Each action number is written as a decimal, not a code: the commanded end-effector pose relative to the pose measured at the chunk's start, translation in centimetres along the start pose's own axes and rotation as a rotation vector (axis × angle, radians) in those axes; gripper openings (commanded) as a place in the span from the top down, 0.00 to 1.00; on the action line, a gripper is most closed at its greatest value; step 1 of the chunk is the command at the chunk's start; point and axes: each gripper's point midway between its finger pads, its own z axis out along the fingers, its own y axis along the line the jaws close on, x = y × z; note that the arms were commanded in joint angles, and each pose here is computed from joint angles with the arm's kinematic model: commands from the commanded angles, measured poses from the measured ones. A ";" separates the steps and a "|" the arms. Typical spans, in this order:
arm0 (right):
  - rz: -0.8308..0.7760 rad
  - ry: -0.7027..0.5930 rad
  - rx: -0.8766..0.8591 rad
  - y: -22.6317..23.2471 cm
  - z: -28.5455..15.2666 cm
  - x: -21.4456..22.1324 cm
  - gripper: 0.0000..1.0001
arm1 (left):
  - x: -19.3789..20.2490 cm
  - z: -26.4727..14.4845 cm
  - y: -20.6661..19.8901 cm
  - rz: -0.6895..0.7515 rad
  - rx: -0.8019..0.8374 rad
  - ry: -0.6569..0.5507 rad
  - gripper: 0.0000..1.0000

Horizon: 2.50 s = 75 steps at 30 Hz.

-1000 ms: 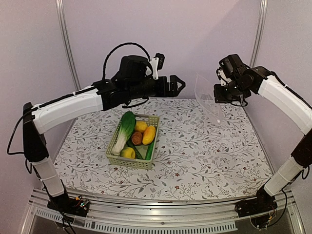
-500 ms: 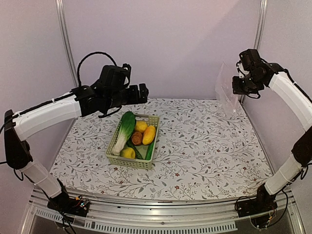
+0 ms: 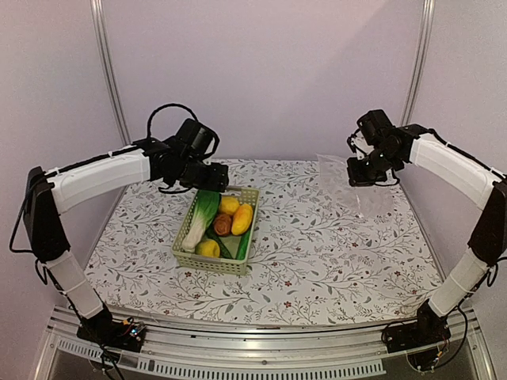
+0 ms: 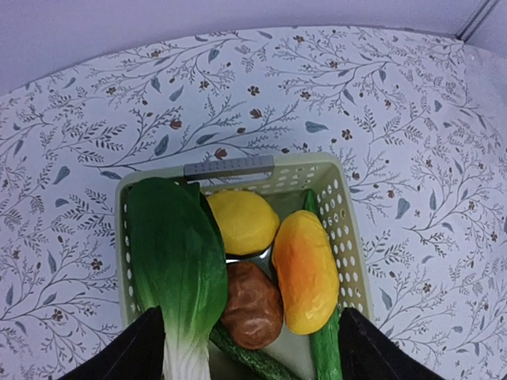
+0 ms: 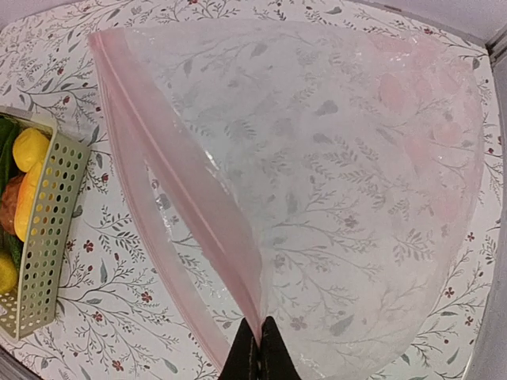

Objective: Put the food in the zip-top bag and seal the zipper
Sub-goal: Pick up the fake fruit from the bin.

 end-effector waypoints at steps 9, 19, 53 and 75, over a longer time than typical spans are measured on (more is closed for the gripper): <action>-0.001 0.104 -0.181 4.4 3.2 2.2 1.00 | 6.2 4.7 -2.3 -0.011 0.095 0.297 0.29; -0.006 0.116 -0.178 4.5 3.3 2.4 1.00 | 5.4 8.3 -3.2 -0.038 0.143 0.380 0.36; 0.014 0.139 -0.216 5.2 2.8 2.7 1.00 | 8.8 12.0 -5.5 -0.099 0.240 0.536 0.54; 0.056 0.118 -0.311 7.7 1.6 1.2 1.00 | -6.8 -2.0 -14.0 -0.095 0.637 -0.055 0.66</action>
